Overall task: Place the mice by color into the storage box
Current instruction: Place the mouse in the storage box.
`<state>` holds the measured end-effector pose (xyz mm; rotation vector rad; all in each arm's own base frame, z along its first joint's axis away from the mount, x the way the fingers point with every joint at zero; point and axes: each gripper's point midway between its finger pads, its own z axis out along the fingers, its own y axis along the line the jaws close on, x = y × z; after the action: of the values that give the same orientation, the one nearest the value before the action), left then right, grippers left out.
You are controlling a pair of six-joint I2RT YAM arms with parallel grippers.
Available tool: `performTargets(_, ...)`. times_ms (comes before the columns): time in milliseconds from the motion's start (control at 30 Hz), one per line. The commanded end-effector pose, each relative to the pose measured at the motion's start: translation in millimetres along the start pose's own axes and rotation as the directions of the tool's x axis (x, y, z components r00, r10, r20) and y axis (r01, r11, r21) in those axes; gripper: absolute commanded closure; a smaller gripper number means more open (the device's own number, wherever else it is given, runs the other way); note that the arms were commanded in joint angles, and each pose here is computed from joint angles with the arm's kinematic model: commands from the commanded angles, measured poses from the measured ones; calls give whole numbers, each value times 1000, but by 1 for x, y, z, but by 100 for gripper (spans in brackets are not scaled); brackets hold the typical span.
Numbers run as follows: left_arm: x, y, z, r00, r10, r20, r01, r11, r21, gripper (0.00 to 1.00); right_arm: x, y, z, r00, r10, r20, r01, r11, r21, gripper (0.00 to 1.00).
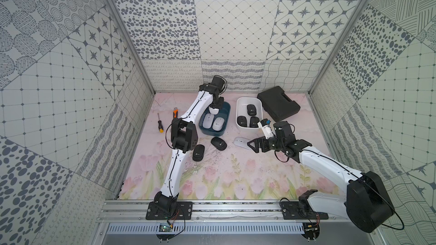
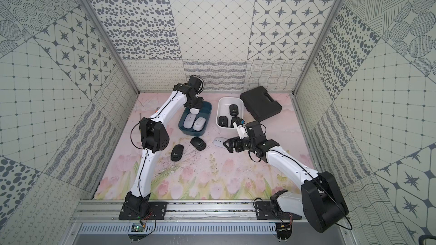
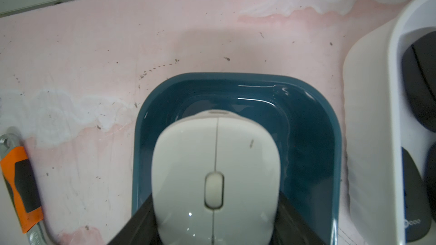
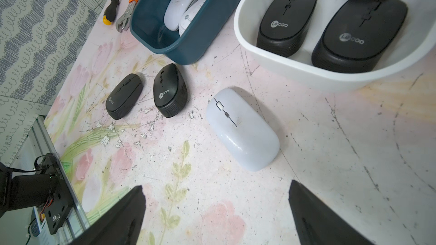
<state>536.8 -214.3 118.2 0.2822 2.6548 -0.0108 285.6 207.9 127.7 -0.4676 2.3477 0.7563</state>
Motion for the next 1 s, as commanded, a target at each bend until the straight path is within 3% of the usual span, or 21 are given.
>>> performTargets(0, -23, -15, 15, 995, -25, 94, 18, 996, 84, 60, -4, 0, 3, 999, -28, 20, 28, 1000, -10, 1)
performTargets(767, -10, -36, 66, 996, -67, 64, 56, 986, 157, 60, -1, 0, 11, 999, -33, 18, 34, 999, -28, 1)
performTargets(967, -5, -39, 64, 997, -62, 48, 53, 985, 166, 52, -2, 1, 11, 999, -31, 21, 32, 999, -37, 1)
